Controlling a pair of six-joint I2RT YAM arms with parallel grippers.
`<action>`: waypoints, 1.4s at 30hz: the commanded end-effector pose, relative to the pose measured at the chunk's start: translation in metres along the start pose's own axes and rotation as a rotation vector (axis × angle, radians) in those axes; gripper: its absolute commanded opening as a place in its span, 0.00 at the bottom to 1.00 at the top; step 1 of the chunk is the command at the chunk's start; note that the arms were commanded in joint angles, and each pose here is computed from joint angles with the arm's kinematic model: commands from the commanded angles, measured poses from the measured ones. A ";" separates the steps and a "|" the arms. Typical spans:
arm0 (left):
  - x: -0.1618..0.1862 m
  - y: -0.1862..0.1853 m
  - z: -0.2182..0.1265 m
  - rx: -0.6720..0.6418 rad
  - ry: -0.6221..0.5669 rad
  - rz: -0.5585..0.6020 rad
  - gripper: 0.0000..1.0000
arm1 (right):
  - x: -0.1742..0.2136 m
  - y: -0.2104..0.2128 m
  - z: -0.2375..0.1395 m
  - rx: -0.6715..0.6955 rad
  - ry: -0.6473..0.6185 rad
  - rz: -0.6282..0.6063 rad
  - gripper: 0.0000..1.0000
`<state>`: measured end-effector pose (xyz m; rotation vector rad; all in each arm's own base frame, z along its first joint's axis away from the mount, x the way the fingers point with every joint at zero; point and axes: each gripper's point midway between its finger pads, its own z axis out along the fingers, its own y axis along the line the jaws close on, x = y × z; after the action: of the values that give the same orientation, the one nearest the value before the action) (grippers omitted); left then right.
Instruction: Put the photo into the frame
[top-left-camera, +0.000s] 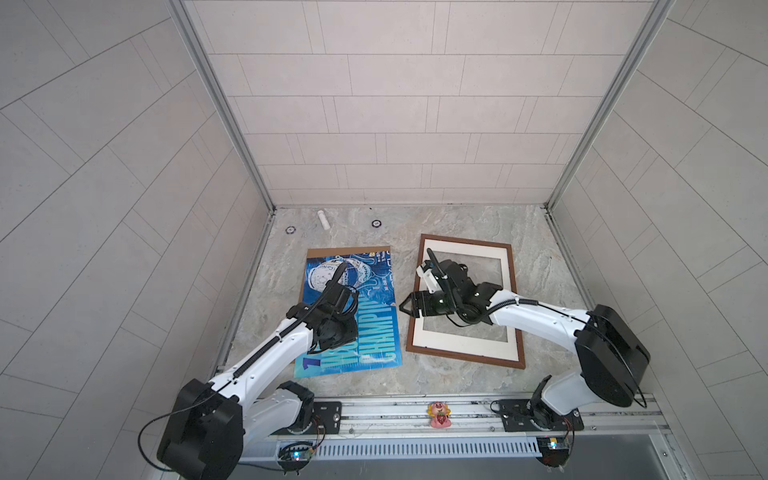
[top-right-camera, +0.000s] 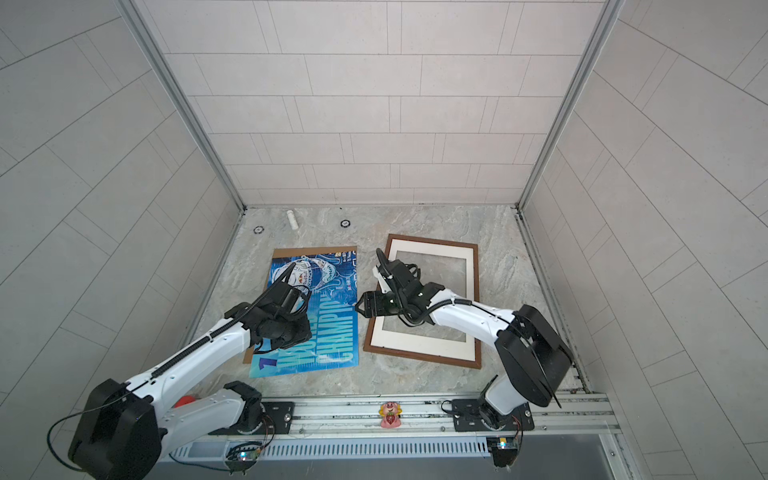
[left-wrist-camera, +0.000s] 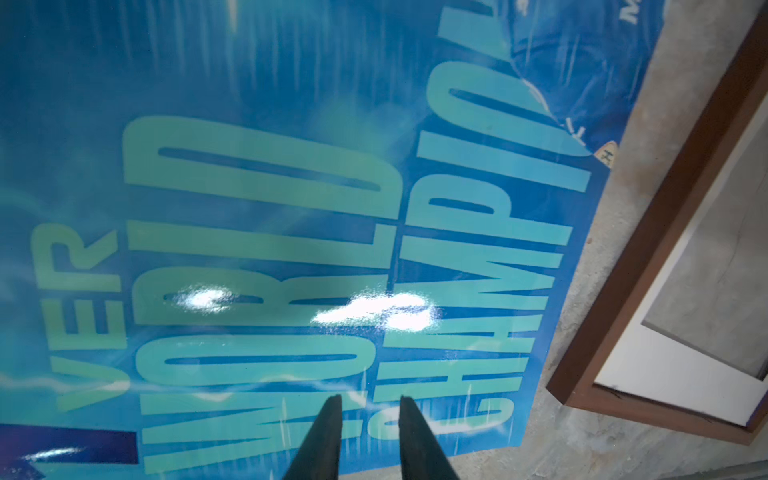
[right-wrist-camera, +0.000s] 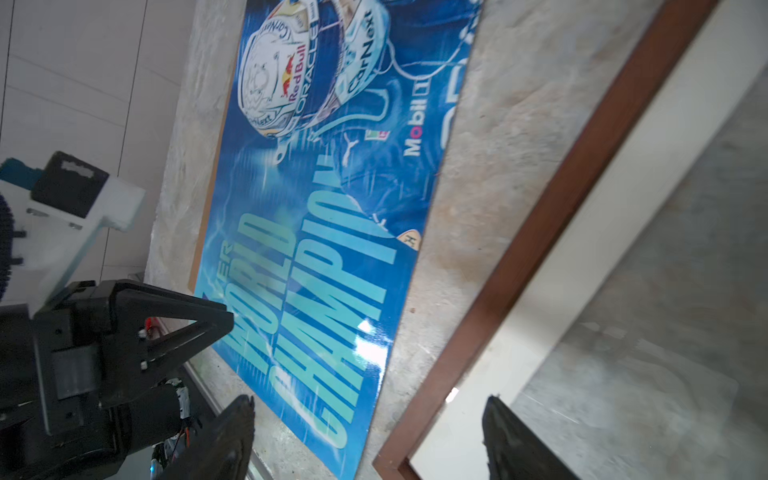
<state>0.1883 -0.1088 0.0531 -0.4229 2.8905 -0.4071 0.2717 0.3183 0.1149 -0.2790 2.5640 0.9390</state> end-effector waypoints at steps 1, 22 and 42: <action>0.004 0.006 0.003 -0.006 -0.012 -0.033 0.27 | 0.002 0.016 0.015 -0.033 0.019 0.020 0.82; 0.038 0.021 0.025 -0.089 0.060 0.015 0.06 | 0.031 0.013 0.087 -0.021 0.151 0.045 0.83; 0.067 0.040 0.037 -0.146 0.078 0.010 0.01 | 0.072 0.003 0.061 0.058 0.213 0.089 0.87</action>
<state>0.1422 -0.1155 0.0124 -0.3994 2.9511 -0.3070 0.2458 0.3687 0.0488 -0.2903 2.7397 0.9618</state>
